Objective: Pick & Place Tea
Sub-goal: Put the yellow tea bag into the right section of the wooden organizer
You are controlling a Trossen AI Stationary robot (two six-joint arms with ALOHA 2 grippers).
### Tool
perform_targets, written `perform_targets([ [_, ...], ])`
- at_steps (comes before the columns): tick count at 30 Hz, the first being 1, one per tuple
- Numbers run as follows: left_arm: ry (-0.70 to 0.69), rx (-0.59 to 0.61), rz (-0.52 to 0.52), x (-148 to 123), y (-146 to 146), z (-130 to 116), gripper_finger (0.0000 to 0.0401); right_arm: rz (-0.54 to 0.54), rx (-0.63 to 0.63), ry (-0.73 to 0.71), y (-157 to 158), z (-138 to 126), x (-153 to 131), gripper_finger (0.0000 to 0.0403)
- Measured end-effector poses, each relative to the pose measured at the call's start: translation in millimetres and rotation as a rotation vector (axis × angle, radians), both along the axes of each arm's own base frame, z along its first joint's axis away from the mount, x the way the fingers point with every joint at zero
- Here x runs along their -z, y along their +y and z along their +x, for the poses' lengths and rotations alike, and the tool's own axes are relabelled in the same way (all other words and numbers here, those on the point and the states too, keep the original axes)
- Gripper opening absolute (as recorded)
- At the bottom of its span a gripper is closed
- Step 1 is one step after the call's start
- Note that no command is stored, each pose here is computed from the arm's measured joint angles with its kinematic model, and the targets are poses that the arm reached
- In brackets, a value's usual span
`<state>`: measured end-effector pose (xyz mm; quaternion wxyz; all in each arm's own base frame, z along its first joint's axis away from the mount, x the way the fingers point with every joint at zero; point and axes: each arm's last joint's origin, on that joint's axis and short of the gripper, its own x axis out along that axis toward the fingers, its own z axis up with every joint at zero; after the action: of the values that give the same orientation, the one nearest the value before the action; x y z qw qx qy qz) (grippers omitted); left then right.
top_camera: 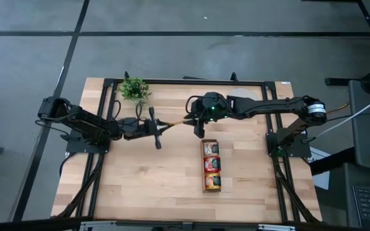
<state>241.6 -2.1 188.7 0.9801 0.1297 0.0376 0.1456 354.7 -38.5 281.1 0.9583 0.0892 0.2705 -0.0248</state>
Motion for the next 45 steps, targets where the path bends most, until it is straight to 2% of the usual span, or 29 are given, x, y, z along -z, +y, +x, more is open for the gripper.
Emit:
perform_targets([
  [3,0.07,0.055,0.157,2,-10,-1,0.0003,0.083,-0.055,-0.001,3,-6,-6,0.0142],
  [7,0.134,0.156,0.435,2,-26,-2,0.0003,0.236,-0.131,-0.004,8,-11,-13,0.0176],
  [9,0.155,0.189,0.569,2,-33,-3,0.0003,0.315,-0.173,-0.006,10,-12,-15,0.0189],
  [12,0.158,0.215,0.714,-3,-41,-1,0.0003,0.419,-0.214,0.014,13,-12,-15,0.02],
  [17,0.164,0.206,0.97,-20,-54,7,0.0003,0.515,-0.195,0.042,15,-12,-14,0.0204],
  [24,0.271,0.141,1.269,-29,-60,11,0.0003,0.611,-0.167,0.073,15,-13,-14,0.0204],
  [31,0.287,0.13,1.394,-31,-61,10,0.0003,0.639,-0.166,0.082,16,-13,-14,0.0204],
  [45,0.234,0.117,1.465,-36,-58,11,0.0003,0.614,-0.181,0.056,16,-12,-15,0.0204],
])
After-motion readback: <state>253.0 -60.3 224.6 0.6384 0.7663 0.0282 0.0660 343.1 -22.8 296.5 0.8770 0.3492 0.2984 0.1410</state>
